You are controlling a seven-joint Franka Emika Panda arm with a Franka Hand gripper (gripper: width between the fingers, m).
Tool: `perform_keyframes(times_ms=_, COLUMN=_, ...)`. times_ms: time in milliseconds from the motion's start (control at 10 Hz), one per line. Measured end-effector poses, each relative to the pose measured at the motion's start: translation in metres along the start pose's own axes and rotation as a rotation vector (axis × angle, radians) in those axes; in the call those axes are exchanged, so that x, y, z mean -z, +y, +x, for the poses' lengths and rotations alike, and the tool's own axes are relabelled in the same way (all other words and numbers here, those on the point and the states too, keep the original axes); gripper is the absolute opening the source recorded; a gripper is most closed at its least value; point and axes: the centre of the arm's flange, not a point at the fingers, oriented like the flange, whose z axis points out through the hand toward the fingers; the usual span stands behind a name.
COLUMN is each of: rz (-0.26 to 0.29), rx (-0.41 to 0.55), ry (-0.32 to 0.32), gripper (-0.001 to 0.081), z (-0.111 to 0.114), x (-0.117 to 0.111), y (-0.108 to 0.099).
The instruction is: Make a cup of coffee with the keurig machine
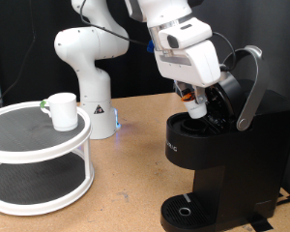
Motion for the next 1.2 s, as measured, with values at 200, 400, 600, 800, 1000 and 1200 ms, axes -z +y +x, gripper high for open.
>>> perform_keyframes(times_ms=200, rz=-0.001, rx=0.005, ry=-0.005, gripper=0.0435, z=0.002, x=-0.004, y=-0.001)
perform_keyframes(times_ms=400, rz=-0.004, rx=0.013, ry=-0.013, gripper=0.0435, z=0.001, x=-0.004, y=-0.001)
perform_keyframes(times_ms=600, rz=0.0, rx=0.013, ry=-0.029, gripper=0.0435, z=-0.002, x=-0.01, y=0.0)
perform_keyframes(times_ms=800, rz=-0.001, rx=0.009, ry=-0.029, gripper=0.0435, z=-0.003, x=-0.011, y=0.001)
perform_keyframes(times_ms=1000, rz=0.002, rx=0.008, ry=-0.04, gripper=0.0435, z=-0.007, x=-0.015, y=0.002)
perform_keyframes(times_ms=1200, rz=-0.002, rx=0.011, ry=-0.057, gripper=0.0435, z=-0.01, x=-0.023, y=0.005)
